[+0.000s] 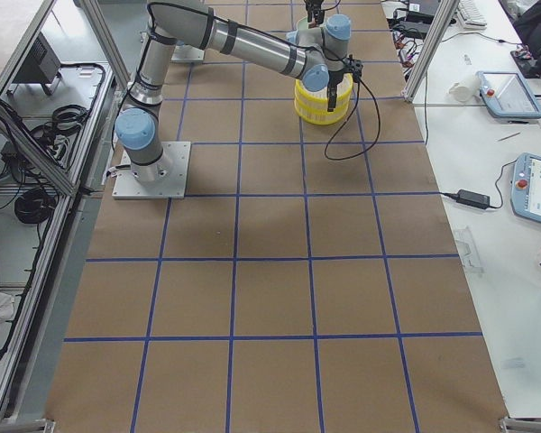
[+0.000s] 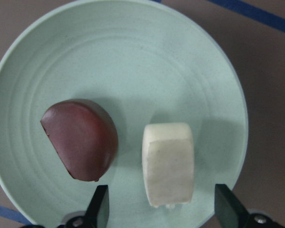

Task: Place buns in different layers of steamer
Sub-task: 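Grasp the white bun with left gripper while right gripper lifts top tier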

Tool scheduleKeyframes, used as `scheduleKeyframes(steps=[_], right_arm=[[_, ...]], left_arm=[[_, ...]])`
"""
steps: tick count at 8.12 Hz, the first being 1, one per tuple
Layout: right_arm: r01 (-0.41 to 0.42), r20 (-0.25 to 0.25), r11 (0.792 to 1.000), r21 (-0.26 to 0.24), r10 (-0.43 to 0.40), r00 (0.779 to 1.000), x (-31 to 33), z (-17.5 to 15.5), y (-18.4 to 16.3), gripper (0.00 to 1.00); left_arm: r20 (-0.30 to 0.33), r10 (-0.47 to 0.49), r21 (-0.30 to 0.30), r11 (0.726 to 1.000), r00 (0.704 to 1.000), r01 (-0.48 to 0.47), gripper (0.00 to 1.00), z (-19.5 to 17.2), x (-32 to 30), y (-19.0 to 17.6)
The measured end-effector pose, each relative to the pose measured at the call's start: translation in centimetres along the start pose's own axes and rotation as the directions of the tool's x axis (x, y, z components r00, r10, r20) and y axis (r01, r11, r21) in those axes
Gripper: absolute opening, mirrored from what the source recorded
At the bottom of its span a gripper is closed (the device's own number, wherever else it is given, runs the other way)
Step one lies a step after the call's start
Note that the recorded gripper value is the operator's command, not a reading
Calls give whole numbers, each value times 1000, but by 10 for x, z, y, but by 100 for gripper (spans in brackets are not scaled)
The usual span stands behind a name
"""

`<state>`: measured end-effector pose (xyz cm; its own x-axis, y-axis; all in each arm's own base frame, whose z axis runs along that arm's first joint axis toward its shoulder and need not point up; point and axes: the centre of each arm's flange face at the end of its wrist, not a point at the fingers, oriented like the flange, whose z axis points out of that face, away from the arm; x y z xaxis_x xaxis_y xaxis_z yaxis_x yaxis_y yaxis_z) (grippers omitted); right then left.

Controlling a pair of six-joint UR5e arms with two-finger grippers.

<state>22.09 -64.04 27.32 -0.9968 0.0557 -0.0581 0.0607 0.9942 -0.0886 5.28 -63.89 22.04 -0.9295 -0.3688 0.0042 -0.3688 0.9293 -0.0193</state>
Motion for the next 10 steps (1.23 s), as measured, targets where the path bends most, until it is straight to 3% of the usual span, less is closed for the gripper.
scheduleKeyframes(steps=[1, 3, 4, 5, 6, 9, 10], right_arm=[[-6, 1, 1000, -2, 6, 1000, 0, 0, 0, 27], [-16, 1, 1000, -2, 16, 1000, 0, 0, 1, 12], [-11, -5, 1000, -1, 11, 1000, 0, 0, 1, 6], [-7, -9, 1000, -1, 7, 1000, 1, 0, 1, 2], [-5, -9, 1000, 1, 5, 1000, 1, -1, 0, 1], [9, -2, 1000, 25, -9, 1000, 5, -30, -3, 0], [15, -1, 1000, 24, -15, 1000, 14, -53, -2, 0]], left_arm=[[0, -1, 1, 1000, 1000, 1, 81, 8, 0, -2], [-2, -1, 5, 1000, 1000, 1, 76, 18, 1, -6], [-7, -2, 7, 1000, 1000, 2, 68, 22, 1, -7], [-24, -2, 8, 1000, 1000, 2, 52, 23, 3, -9], [-34, -1, 7, 1000, 999, 2, 35, 25, 4, -9], [-42, -2, 6, 1000, 999, 2, 0, 27, 5, -10], [-42, -4, 9, 1000, 999, 4, 0, 26, 5, -11]])
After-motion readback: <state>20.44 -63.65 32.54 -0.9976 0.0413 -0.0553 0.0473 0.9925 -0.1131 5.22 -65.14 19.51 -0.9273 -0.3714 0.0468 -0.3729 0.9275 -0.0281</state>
